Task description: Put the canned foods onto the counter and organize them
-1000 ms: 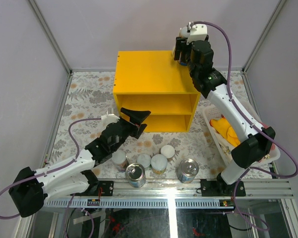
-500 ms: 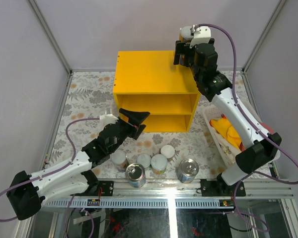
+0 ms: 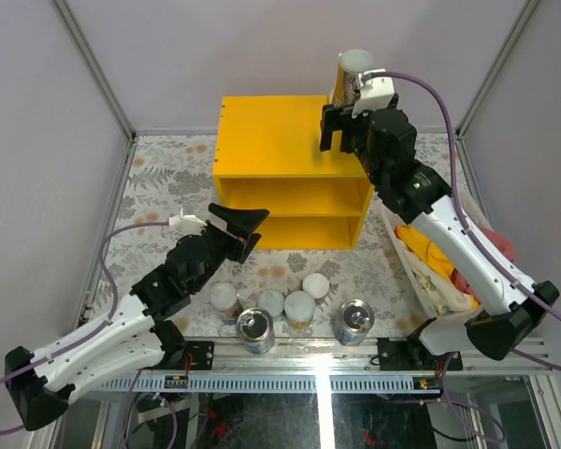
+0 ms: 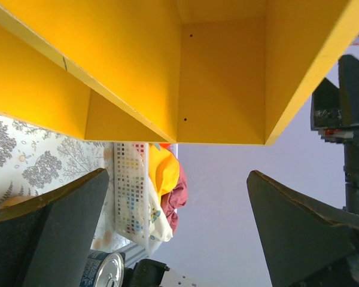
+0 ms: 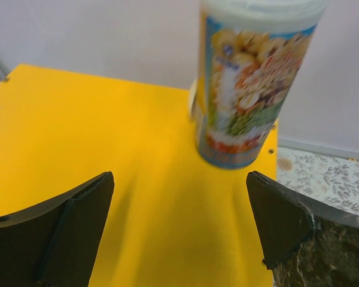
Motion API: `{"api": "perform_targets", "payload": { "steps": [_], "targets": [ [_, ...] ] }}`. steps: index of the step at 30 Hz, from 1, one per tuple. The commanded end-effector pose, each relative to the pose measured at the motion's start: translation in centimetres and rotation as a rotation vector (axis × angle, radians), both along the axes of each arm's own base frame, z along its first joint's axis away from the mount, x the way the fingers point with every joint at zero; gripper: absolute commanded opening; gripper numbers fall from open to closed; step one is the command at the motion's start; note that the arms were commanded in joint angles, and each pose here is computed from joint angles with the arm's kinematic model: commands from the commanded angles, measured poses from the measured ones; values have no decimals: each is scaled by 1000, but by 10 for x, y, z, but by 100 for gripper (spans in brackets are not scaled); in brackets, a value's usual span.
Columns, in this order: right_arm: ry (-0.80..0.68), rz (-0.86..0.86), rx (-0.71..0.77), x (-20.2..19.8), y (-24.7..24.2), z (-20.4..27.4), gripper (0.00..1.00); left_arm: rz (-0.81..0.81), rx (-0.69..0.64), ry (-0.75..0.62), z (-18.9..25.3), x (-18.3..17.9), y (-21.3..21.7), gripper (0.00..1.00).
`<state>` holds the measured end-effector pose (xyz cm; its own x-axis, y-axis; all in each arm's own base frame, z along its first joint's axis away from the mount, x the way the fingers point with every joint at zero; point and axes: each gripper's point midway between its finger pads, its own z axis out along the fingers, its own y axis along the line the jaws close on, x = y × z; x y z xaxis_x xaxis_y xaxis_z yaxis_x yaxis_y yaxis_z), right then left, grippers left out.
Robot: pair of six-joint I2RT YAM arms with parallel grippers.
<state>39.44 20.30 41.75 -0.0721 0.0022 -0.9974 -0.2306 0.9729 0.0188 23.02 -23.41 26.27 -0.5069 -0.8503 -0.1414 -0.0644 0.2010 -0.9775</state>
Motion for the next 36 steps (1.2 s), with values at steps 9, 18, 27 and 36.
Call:
{"api": "perform_targets", "payload": {
  "steps": [9,18,27,36],
  "targets": [
    [114,188,122,-82,10,-13,100,64,234,-108,18,-9,41,100],
    [237,349,233,-132,18,-42,100,32,592,76,-22,-27,75,99],
    [301,366,182,-148,10,-71,94,1,795,258,-48,-42,92,86],
    [318,355,110,-150,2,-87,93,19,824,325,-61,-63,102,82]
  ]
}}
